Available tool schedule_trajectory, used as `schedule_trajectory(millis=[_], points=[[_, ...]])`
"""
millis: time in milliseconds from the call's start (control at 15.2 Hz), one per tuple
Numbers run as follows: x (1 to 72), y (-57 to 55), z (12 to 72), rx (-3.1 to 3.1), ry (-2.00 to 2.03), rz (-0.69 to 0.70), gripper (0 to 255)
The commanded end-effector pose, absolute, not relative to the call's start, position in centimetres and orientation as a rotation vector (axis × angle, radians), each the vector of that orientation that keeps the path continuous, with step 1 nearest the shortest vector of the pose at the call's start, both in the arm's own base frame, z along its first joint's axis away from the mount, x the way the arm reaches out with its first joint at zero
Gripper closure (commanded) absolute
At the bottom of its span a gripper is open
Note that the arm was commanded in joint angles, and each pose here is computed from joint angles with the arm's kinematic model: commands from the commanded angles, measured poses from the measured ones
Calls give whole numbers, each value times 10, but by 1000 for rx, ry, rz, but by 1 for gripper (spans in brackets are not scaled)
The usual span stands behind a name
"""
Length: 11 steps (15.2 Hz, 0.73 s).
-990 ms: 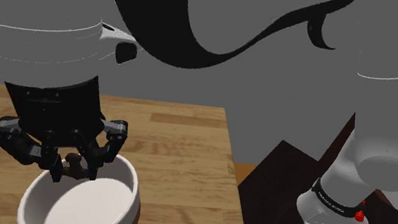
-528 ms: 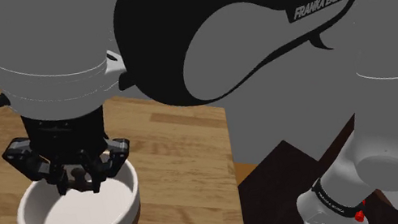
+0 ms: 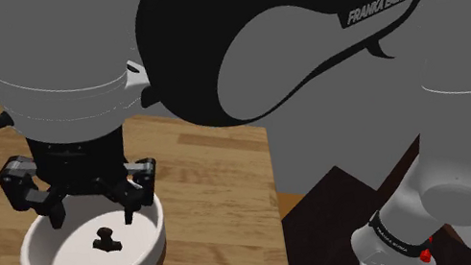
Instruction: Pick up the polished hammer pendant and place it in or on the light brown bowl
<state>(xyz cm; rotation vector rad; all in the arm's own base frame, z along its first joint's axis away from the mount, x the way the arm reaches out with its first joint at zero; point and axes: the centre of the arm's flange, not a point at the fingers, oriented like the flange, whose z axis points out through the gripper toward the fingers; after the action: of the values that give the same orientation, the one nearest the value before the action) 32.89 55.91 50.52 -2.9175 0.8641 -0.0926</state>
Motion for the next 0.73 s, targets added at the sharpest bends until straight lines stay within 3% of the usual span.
schedule_trajectory(millis=[0,660], points=[[329,559,505,-2918,864,-93,0],[325,555,555,-2917,864,-93,0]])
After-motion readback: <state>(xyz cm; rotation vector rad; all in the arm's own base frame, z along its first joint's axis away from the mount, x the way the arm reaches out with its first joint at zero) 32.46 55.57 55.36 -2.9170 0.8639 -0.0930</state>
